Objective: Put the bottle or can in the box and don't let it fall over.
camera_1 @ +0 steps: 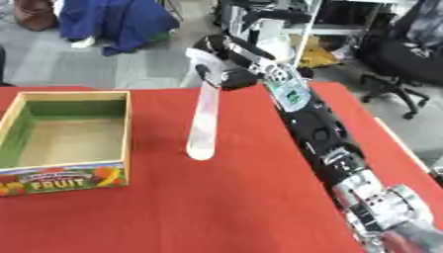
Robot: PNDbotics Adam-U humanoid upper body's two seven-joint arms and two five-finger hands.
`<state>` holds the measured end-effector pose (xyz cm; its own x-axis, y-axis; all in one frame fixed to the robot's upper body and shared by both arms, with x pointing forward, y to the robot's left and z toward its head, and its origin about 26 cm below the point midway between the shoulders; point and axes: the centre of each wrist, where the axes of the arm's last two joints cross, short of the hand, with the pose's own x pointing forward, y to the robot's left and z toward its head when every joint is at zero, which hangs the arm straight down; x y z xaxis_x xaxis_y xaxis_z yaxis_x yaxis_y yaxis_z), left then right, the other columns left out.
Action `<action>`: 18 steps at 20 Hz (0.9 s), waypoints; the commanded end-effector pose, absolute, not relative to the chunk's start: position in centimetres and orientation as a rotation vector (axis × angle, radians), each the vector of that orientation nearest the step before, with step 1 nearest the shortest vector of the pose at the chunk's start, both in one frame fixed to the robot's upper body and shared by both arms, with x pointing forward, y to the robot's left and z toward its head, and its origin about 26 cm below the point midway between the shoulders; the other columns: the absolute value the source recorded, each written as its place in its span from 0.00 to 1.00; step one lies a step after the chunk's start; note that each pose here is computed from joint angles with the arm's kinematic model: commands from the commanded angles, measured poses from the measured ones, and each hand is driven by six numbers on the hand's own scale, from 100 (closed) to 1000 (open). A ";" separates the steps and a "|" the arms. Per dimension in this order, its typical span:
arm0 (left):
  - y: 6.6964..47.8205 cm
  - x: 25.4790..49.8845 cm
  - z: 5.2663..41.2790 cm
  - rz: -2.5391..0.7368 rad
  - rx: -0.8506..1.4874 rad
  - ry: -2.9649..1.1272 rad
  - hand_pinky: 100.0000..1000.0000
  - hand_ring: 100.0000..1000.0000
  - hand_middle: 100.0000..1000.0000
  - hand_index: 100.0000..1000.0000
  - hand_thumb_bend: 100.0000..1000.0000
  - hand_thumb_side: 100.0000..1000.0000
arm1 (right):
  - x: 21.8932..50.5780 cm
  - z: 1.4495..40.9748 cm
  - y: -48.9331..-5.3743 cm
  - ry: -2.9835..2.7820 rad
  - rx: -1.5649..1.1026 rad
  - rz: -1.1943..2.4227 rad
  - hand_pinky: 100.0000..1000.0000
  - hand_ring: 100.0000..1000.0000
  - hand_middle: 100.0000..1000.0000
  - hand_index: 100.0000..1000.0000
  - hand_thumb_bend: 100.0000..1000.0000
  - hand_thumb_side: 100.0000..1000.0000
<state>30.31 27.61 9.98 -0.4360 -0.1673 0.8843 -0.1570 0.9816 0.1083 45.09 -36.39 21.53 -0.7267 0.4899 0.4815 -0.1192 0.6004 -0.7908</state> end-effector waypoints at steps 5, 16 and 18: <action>27.9 30.4 11.2 -0.033 0.249 -2.071 0.68 0.61 0.47 0.75 0.48 0.53 | 44.7 24.2 -36.8 -2.212 -0.352 1.112 0.37 0.55 0.58 0.42 0.00 0.35; 28.2 30.3 11.1 -0.032 0.263 -2.064 0.68 0.61 0.46 0.75 0.49 0.53 | 43.5 27.4 -36.1 -2.345 -0.347 1.159 0.38 0.52 0.54 0.41 0.00 0.36; 28.2 30.3 11.2 -0.038 0.264 -2.067 0.68 0.61 0.46 0.75 0.49 0.53 | 43.4 28.3 -35.3 -2.379 -0.326 1.167 0.38 0.51 0.53 0.41 0.00 0.37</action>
